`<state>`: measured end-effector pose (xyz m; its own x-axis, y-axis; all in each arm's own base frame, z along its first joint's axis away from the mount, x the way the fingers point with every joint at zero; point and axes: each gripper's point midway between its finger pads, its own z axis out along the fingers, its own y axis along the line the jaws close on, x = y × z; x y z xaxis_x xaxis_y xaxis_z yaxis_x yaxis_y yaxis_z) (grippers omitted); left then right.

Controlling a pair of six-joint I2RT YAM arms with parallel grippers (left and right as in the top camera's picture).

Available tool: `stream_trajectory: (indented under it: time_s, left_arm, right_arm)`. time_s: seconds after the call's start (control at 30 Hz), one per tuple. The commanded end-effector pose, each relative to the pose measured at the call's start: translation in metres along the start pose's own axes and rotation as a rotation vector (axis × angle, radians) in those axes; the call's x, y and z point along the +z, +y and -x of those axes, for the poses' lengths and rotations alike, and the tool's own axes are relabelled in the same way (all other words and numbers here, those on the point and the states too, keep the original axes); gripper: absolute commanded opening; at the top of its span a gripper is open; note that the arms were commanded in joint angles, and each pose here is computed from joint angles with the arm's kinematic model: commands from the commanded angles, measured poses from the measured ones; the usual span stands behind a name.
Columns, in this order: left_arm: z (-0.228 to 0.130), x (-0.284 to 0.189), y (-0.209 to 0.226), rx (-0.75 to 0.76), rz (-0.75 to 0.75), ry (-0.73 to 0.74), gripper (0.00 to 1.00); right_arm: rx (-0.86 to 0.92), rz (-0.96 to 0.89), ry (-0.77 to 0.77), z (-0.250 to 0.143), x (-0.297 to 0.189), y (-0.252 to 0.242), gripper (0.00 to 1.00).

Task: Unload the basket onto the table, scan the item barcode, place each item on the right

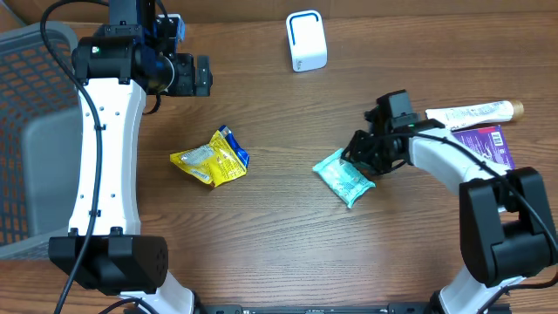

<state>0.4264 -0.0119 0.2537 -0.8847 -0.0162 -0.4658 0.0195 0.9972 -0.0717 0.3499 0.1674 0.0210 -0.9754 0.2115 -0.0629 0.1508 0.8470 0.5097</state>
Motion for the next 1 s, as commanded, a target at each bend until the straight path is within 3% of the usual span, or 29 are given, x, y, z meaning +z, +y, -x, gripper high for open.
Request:
stream_trajectory:
  time_s: [0.0, 0.57, 0.97]
  left_arm:
    - [-0.002, 0.006, 0.000, 0.024, 0.002, 0.014, 1.00]
    - [-0.002, 0.006, 0.000, 0.024, 0.002, 0.014, 0.99]
    - [-0.002, 0.006, 0.000, 0.023, 0.002, 0.014, 1.00]
  right_arm:
    - [-0.038, 0.017, 0.031, -0.012, 0.008, 0.009, 0.31]
    - [-0.071, 0.055, -0.038, 0.024, -0.018, 0.041, 0.31]
    - [-0.069, 0.053, -0.048, 0.028, -0.024, 0.042, 0.30]
